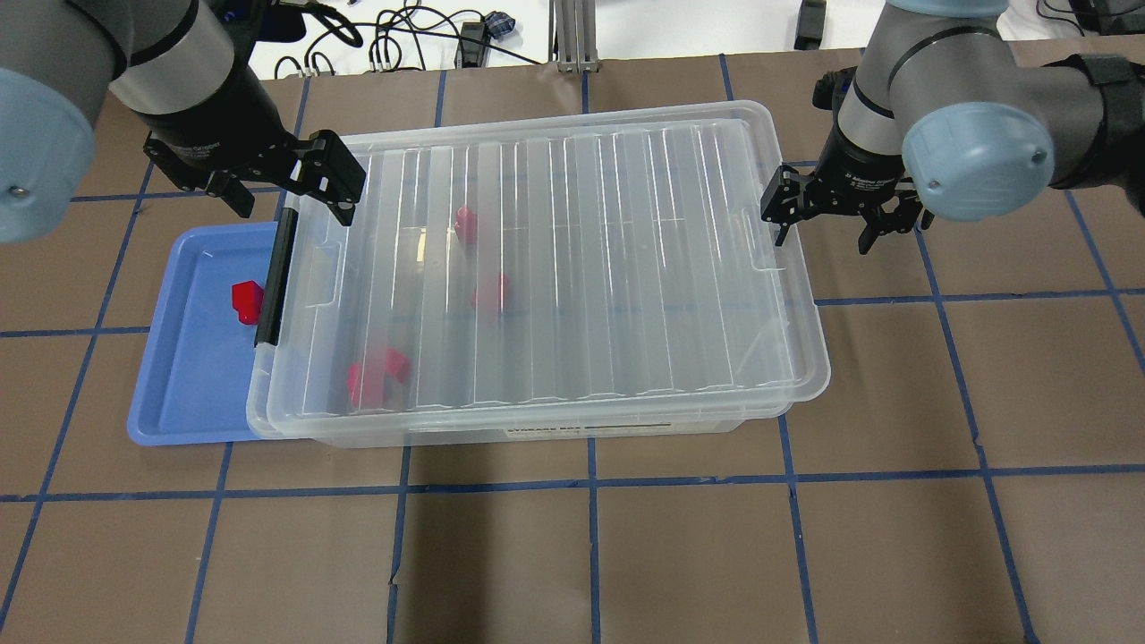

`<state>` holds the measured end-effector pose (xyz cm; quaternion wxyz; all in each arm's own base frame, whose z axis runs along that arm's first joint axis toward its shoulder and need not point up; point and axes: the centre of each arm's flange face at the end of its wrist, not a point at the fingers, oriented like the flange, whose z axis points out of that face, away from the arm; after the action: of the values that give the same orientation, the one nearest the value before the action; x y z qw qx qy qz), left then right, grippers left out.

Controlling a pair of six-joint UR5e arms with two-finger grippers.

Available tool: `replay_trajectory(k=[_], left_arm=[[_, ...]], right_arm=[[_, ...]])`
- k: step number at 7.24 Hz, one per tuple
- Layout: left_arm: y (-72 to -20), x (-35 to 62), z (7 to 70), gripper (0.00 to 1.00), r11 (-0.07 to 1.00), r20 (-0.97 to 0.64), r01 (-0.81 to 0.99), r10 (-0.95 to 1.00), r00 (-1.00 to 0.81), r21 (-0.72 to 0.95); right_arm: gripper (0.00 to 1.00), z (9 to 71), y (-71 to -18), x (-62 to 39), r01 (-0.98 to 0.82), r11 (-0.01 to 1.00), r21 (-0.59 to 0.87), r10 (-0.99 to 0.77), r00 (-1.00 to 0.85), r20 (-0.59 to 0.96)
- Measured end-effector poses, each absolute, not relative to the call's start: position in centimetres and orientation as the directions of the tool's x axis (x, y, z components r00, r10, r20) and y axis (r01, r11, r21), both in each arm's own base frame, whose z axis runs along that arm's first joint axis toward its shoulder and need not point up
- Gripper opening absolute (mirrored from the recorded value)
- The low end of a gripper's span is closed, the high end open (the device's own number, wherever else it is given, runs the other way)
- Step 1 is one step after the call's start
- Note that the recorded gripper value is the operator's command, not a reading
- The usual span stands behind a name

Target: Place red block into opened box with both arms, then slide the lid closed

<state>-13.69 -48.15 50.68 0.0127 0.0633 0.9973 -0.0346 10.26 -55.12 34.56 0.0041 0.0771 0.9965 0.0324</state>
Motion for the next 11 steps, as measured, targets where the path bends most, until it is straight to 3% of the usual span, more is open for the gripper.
replay_trajectory(k=[6, 11], left_arm=[[-47.4, -12.8, 50.5, 1.00, 0.991, -0.038, 0.123, 0.121, -0.992, -0.055], [-52.3, 4.1, 45.9, 1.00, 0.983, -0.018, -0.181, -0.181, -0.983, 0.021]], right_arm=[[1.00, 34.3, -56.1, 2.7, 0.153, 0.986, 0.067, 0.150, -0.988, 0.041], [1.00, 34.7, -56.4, -2.2, 0.101, 0.994, 0.052, 0.097, -0.992, 0.076]])
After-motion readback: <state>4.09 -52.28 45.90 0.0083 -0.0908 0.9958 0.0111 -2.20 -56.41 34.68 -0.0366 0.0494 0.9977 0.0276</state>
